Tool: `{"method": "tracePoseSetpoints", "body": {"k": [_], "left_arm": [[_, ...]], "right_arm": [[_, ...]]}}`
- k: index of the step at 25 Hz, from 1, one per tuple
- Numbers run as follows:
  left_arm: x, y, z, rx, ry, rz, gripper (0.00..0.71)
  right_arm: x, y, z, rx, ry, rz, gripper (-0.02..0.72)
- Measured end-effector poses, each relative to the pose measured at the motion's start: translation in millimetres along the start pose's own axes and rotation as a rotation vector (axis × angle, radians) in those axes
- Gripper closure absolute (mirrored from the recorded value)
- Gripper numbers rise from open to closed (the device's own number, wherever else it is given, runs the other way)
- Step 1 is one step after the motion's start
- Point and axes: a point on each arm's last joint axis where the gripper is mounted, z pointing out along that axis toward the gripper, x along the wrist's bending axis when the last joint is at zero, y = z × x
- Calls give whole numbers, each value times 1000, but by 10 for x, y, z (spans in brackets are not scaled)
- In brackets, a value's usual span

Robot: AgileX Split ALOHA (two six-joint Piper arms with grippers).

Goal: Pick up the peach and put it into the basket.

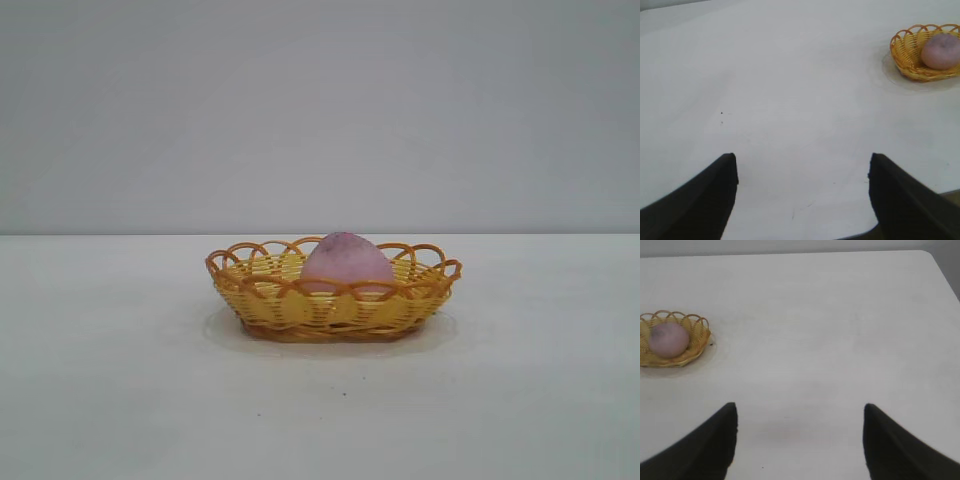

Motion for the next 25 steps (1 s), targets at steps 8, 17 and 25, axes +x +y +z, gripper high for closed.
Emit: {"method": "tracePoseSetpoints", "body": {"k": [8, 17, 25], "left_arm": [[0, 0, 0, 0, 0, 0, 227], [-2, 1, 1, 1, 18, -10, 227], [-2, 1, 1, 1, 18, -10, 227]], "right_arm": [[-1, 0, -1, 0, 6, -4, 246], [-3, -2, -3, 1, 27, -16, 246], [-3, -2, -3, 1, 27, -16, 246]]}}
